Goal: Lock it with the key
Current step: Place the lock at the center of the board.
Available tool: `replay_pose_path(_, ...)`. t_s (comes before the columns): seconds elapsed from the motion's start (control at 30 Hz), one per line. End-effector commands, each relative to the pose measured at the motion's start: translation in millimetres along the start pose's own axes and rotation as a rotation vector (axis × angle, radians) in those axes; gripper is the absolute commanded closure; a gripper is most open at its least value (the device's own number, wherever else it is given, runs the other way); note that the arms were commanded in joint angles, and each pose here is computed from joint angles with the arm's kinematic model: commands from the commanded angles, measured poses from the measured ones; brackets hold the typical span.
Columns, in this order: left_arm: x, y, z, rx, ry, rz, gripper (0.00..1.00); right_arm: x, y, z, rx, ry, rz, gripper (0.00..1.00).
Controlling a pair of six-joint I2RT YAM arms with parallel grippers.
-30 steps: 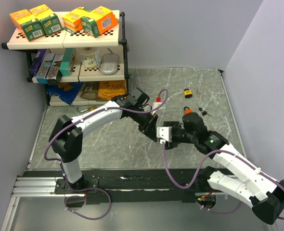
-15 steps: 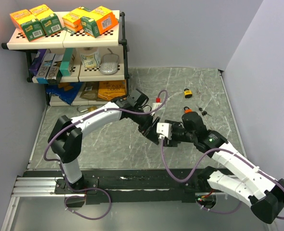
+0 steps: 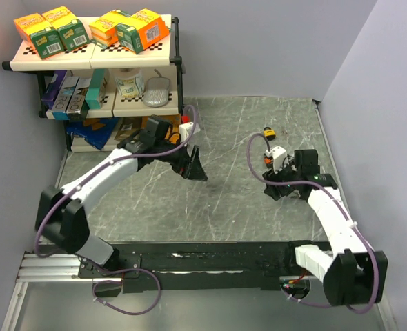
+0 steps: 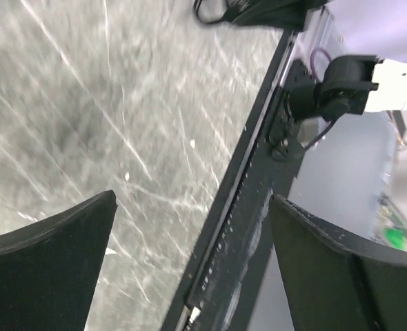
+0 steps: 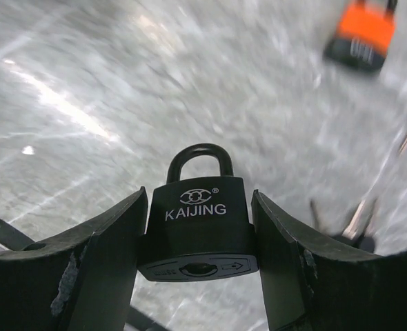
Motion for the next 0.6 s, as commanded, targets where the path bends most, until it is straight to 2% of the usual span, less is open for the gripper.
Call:
replay_pose_path(0.0, 22.6, -11.5, -10.3, 0.021, 0.1, -0.113, 0.04, 5.7, 5.6, -18.4, -0.041, 0.112, 0.005, 1.0)
replay_pose_path(0.13, 15.0, -11.5, -7.9, 0.021, 0.083, -0.099, 0.04, 17.7, 15.0, -38.4, -0.049, 0.19, -0.01, 1.0)
replay_pose_path(0.4, 12.6, -18.8, -1.8, 0.044, 0.075, -0.117, 0.04, 26.0, 31.0, -78.1, -0.226, 0.288, -0.082, 1.0)
replay_pose_path(0.57, 12.5, -20.7, 2.9, 0.054, 0.064, -0.12, 0.04, 5.3, 37.6, -87.3, -0.308, 0.379, -0.011, 1.0)
Point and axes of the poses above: each gripper's point midway between its finger pads, its own y axis out along the fingers, its own z axis along the line the jaws close on, x = y × z, the point moved 1 cm from there along -y, back along the fingers, and after that the axes turned 1 degree about y, right-handed, at the moved point
